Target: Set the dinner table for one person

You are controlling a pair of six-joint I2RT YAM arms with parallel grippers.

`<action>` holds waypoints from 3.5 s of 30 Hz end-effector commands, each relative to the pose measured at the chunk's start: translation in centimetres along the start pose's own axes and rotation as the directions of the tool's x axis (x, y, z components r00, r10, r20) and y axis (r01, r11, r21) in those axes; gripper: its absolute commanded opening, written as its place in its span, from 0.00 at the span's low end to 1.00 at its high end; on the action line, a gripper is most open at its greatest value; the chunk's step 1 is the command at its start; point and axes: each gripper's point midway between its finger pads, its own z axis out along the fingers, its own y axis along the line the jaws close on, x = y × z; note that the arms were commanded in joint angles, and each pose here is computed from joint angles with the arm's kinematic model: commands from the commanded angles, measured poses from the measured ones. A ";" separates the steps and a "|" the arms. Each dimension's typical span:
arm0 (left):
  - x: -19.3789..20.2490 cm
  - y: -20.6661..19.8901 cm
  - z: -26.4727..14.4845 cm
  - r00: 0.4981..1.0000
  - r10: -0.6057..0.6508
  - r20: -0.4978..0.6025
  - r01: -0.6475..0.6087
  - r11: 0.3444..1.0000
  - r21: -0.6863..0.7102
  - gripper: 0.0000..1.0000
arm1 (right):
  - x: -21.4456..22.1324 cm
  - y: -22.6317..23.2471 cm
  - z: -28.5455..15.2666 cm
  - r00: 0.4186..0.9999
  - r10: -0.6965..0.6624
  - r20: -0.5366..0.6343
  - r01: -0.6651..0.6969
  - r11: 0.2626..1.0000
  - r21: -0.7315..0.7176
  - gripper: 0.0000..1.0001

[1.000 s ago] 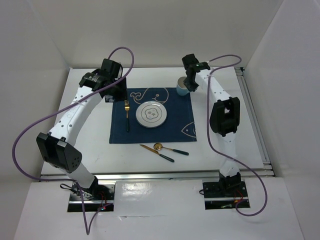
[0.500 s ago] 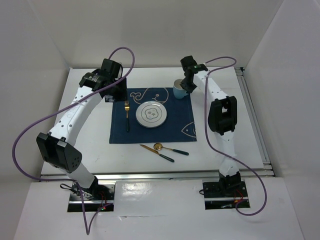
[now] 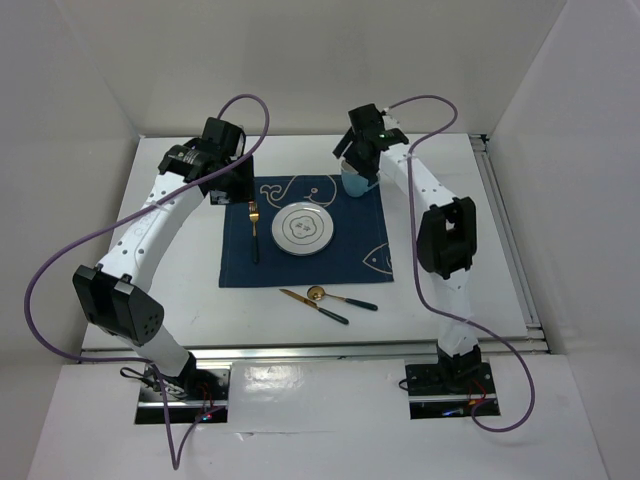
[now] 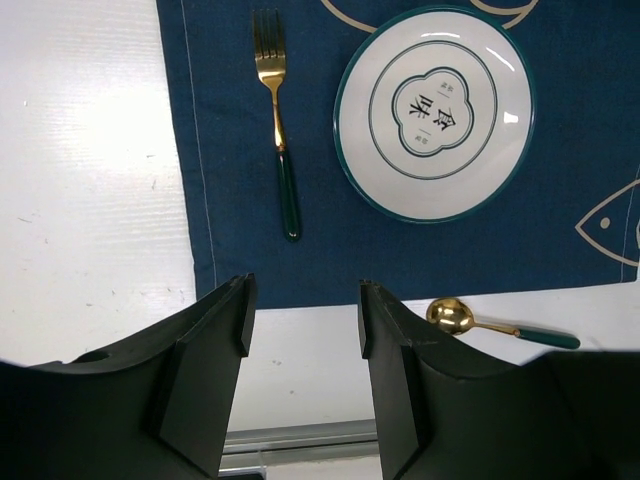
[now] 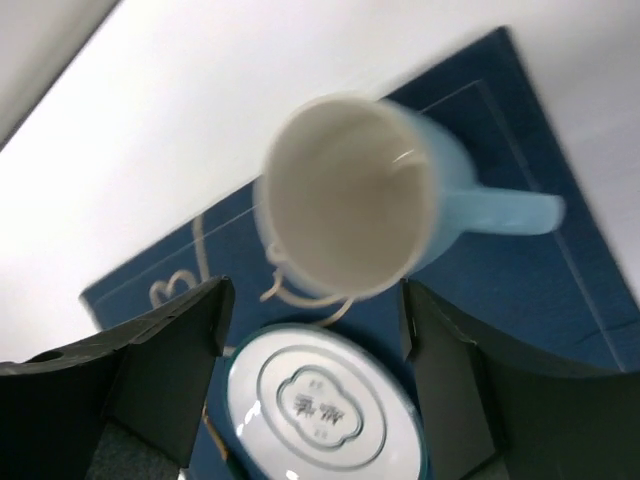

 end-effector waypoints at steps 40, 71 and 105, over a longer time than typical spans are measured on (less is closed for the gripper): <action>4.2 -0.8 -0.8 0.999 -0.036 -0.028 0.037 0.999 0.026 0.64 | 27.0 -17.0 -14.6 0.391 -0.891 -0.229 0.873 0.438 -0.215 0.67; 4.6 -0.1 -0.9 0.996 -0.084 -0.032 0.084 0.996 -0.003 0.64 | 23.5 -12.1 -23.0 0.377 -0.926 -0.038 0.828 0.355 -0.435 0.00; 25.4 -17.2 4.5 0.821 -0.312 -0.478 0.417 0.900 0.129 0.72 | 12.7 -9.6 -7.3 0.837 -0.522 -0.166 0.489 0.848 -0.204 0.60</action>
